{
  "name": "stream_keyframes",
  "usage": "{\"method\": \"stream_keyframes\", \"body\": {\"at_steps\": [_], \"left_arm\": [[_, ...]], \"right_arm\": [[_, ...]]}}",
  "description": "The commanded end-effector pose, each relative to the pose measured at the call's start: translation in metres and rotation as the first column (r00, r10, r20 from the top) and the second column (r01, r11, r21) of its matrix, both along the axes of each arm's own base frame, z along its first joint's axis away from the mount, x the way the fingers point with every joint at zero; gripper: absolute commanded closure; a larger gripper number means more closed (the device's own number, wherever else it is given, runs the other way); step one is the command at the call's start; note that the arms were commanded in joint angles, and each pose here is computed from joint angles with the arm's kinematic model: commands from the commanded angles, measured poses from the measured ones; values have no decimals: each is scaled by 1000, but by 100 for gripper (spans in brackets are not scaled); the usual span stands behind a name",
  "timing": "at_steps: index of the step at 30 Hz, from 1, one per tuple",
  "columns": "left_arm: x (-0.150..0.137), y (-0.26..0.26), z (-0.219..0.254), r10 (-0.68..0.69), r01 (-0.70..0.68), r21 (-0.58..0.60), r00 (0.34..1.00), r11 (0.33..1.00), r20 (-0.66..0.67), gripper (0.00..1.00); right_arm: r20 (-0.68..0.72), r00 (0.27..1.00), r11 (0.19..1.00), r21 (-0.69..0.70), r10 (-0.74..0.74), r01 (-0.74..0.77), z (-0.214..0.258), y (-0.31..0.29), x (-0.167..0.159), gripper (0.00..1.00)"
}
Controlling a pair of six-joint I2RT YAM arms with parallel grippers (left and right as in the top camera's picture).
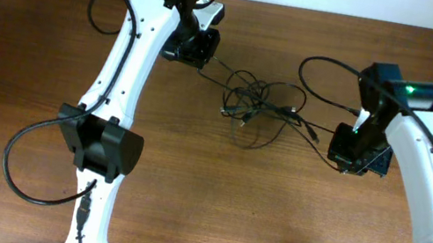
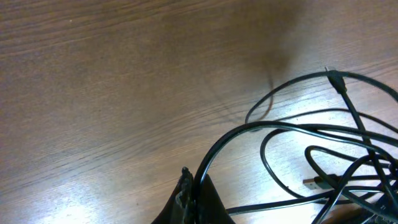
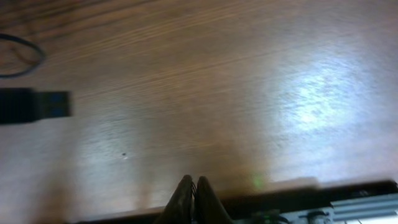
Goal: Untangle cables
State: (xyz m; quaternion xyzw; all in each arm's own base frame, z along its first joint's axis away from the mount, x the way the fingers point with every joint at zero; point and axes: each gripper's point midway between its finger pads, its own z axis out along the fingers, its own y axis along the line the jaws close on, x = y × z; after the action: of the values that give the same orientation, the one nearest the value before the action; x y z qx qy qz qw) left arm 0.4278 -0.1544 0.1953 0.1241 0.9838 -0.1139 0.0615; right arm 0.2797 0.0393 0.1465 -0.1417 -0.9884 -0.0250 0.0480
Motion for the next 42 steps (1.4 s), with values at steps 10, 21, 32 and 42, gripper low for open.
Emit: {"method": "stream_keyframes", "body": {"at_steps": [10, 21, 32, 42], "left_arm": [[-55, -69, -37, -175, 145, -162, 966, 976, -190, 100], [-65, -99, 36, -488, 507, -292, 861, 811, 143, 33], [34, -94, -73, -363, 376, -53, 917, 925, 164, 35], [34, -68, -128, -487, 490, -24, 871, 872, 66, 54]], "right_arm": [[296, 947, 963, 264, -122, 42, 66, 34, 74, 24], [312, 943, 962, 270, -119, 32, 67, 35, 78, 24], [299, 948, 980, 192, -107, 50, 61, 22, 73, 17], [290, 953, 982, 186, -89, 35, 60, 22, 70, 17]]}}
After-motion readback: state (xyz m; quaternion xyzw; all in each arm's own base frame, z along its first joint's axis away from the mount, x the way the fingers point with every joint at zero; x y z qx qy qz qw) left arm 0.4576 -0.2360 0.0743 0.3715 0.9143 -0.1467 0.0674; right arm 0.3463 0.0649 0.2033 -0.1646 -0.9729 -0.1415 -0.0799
